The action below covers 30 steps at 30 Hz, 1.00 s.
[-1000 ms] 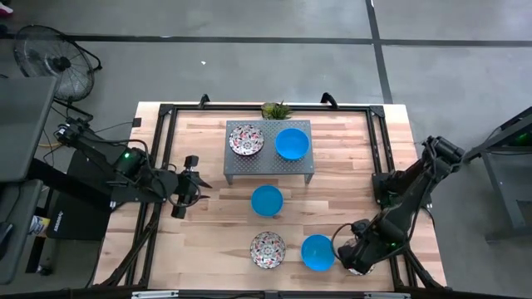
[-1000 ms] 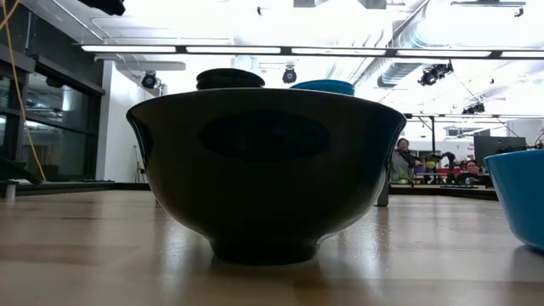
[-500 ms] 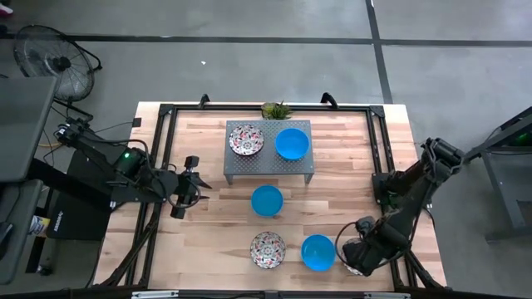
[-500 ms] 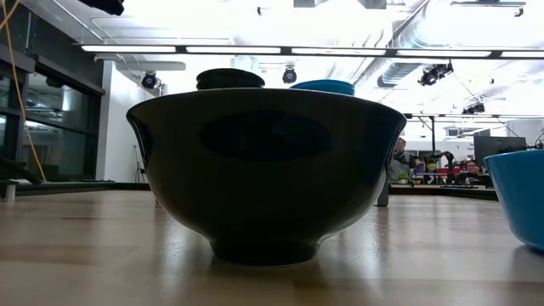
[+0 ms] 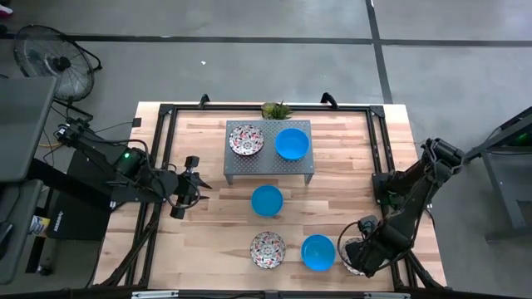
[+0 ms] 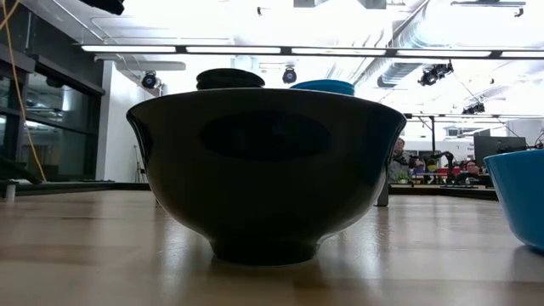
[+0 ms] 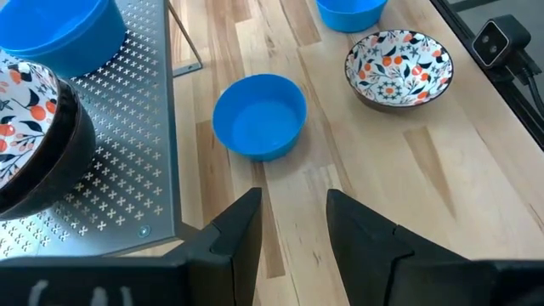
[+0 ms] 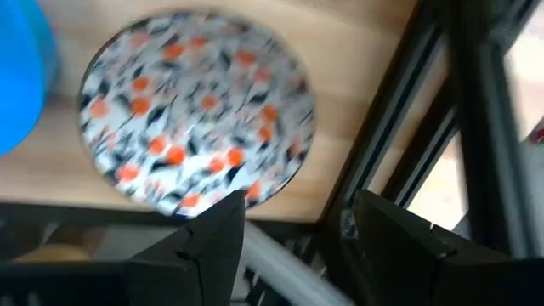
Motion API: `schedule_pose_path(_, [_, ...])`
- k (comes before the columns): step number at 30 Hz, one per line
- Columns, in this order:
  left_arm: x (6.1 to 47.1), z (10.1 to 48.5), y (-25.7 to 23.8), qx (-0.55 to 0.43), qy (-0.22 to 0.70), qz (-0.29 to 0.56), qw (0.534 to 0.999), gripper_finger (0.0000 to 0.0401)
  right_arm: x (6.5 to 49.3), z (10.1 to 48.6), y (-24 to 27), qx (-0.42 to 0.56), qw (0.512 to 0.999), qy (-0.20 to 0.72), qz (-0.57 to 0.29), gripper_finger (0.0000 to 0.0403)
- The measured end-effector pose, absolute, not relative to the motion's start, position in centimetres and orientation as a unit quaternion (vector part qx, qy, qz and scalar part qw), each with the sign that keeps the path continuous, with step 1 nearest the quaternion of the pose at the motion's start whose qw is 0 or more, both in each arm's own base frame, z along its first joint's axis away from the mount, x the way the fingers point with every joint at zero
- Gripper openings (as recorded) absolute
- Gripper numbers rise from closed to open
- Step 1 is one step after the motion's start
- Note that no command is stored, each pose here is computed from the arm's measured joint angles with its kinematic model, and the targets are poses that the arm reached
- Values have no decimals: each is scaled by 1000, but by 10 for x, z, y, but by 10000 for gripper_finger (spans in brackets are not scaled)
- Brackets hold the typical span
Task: Pick & Place Mini bowls
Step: Stack the white patterned bowl on the stacked white patterned bowls on the shelf
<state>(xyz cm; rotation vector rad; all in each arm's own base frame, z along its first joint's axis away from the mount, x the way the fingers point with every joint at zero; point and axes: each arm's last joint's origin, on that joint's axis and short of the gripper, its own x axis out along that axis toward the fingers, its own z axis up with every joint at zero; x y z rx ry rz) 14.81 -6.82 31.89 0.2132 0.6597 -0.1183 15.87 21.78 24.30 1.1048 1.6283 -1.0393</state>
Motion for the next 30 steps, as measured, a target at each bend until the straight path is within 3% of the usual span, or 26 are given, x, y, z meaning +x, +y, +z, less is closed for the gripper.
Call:
schedule_pose_path(17, [148,307,-70,100,343,-81,930,129,182,240,233,516,422,663,-342,210])
schedule_pose_path(25, [149,303,-71,105,340,-93,930,129,187,234,217,492,448,633,-397,210])
schedule_pose_path(30, [149,303,-71,108,340,-94,930,129,201,233,199,507,413,620,-433,210])
